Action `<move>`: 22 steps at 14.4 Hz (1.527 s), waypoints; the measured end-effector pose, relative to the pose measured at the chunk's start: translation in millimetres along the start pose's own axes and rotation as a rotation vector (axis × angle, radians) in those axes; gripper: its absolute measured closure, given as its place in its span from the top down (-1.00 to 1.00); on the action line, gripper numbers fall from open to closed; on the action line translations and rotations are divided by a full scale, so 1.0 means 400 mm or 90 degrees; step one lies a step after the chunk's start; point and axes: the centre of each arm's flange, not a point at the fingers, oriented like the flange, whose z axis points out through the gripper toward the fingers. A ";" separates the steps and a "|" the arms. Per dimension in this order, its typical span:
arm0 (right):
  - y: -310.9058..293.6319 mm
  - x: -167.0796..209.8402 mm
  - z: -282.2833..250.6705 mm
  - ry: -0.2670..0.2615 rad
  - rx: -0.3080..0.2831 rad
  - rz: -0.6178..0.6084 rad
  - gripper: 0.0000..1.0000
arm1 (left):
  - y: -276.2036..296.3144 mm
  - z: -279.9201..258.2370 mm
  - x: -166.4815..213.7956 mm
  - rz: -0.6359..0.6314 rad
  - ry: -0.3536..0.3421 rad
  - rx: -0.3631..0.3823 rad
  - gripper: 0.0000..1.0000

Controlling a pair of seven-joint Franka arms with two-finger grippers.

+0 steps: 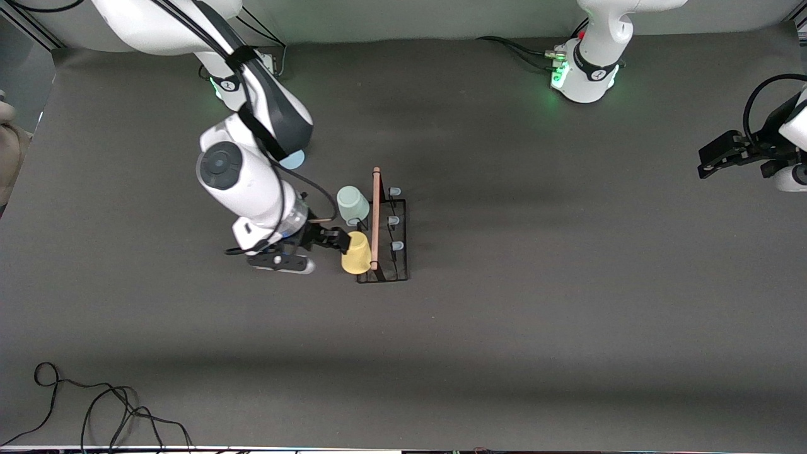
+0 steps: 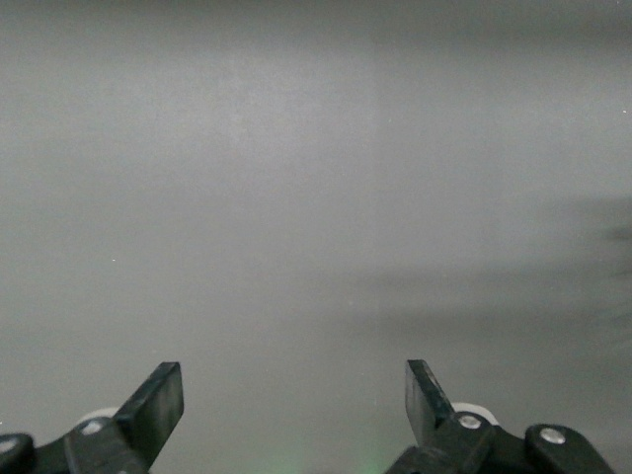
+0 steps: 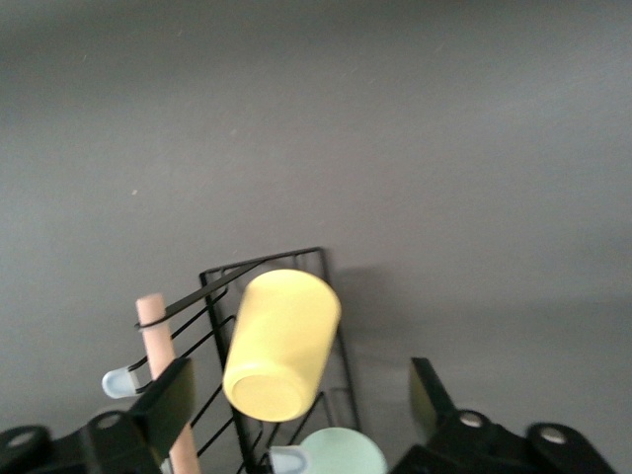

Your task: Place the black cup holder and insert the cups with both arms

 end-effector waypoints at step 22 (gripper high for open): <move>0.579 0.064 -0.753 -0.021 -0.105 -0.055 0.99 | 0.003 -0.006 0.004 0.001 0.008 0.000 1.00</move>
